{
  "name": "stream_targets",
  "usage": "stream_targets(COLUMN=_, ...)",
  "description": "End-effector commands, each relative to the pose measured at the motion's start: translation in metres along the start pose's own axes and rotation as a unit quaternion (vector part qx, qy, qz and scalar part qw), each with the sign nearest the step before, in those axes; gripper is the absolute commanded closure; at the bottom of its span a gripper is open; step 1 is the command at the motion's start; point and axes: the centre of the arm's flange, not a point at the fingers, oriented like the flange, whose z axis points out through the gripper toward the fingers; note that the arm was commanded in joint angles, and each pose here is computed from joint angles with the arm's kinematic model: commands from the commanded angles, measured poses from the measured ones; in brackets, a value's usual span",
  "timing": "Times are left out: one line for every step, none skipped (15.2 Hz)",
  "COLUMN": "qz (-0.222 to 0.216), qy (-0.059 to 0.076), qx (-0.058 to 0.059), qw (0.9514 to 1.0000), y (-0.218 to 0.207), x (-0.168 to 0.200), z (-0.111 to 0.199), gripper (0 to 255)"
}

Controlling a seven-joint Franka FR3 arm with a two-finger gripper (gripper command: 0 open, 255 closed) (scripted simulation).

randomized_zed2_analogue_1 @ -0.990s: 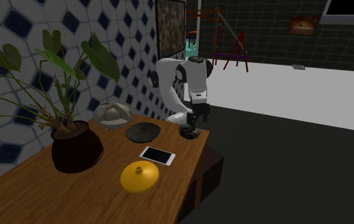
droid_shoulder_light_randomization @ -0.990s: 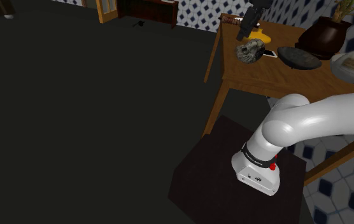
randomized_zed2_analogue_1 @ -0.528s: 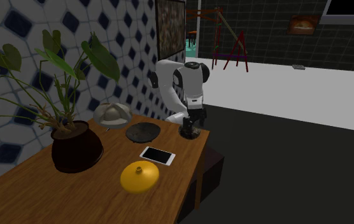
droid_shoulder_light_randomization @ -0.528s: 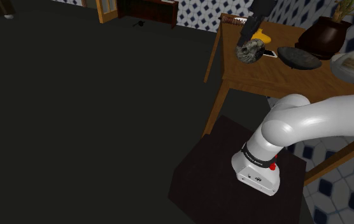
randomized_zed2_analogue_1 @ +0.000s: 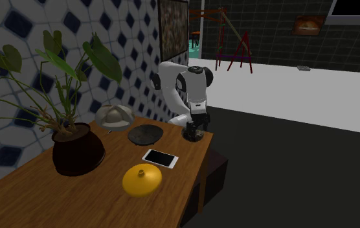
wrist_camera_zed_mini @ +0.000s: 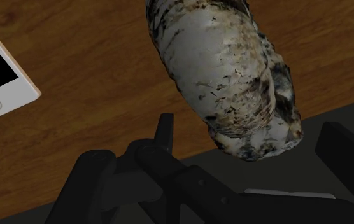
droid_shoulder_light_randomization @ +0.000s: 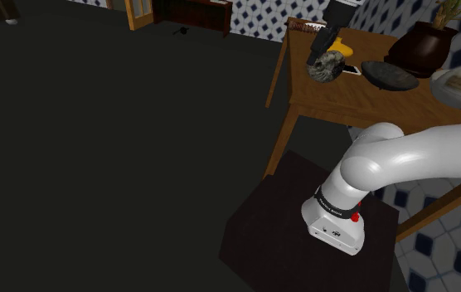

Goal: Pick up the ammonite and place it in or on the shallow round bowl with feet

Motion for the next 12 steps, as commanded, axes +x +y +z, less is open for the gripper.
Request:
stream_targets(qz=0.000, qy=0.000, qx=0.000, qw=1.0000, y=0.0000, x=0.0000, z=0.0000, gripper=0)
stream_targets(qz=0.000, qy=0.000, qx=0.000, qw=1.0000, y=0.0000, x=0.0000, z=0.0000, gripper=255)
stream_targets(qz=0.000, qy=0.000, qx=0.000, qw=1.0000, y=0.0000, x=0.0000, z=0.0000, gripper=255)
stream_targets(qz=0.000, qy=0.000, qx=0.000, qw=1.0000, y=0.0000, x=0.0000, z=0.0000, gripper=255)
stream_targets(qz=0.000, qy=0.000, qx=0.000, qw=1.0000, y=0.0000, x=0.0000, z=0.0000, gripper=255)
stream_targets(qz=0.000, qy=0.000, qx=0.000, qw=1.0000, y=0.0000, x=0.0000, z=0.0000, gripper=255)
stream_targets(qz=0.000, qy=0.000, qx=0.000, qw=1.0000, y=0.0000, x=0.0001, z=0.0000, gripper=255)
stream_targets(qz=0.000, qy=0.000, qx=0.000, qw=1.0000, y=0.0000, x=0.0001, z=0.0000, gripper=255)
stream_targets(qz=0.000, qy=0.000, qx=0.000, qw=1.0000, y=0.0000, x=0.0001, z=0.0000, gripper=255)
stream_targets(qz=0.000, qy=0.000, qx=0.000, qw=1.0000, y=0.0000, x=0.0001, z=0.0000, gripper=255)
stream_targets(qz=0.000, qy=0.000, qx=0.000, qw=1.0000, y=0.0000, x=0.0000, z=0.0001, gripper=255)
stream_targets(qz=0.000, qy=0.000, qx=0.000, qw=1.0000, y=-0.0003, x=0.0005, z=-0.0052, gripper=255)
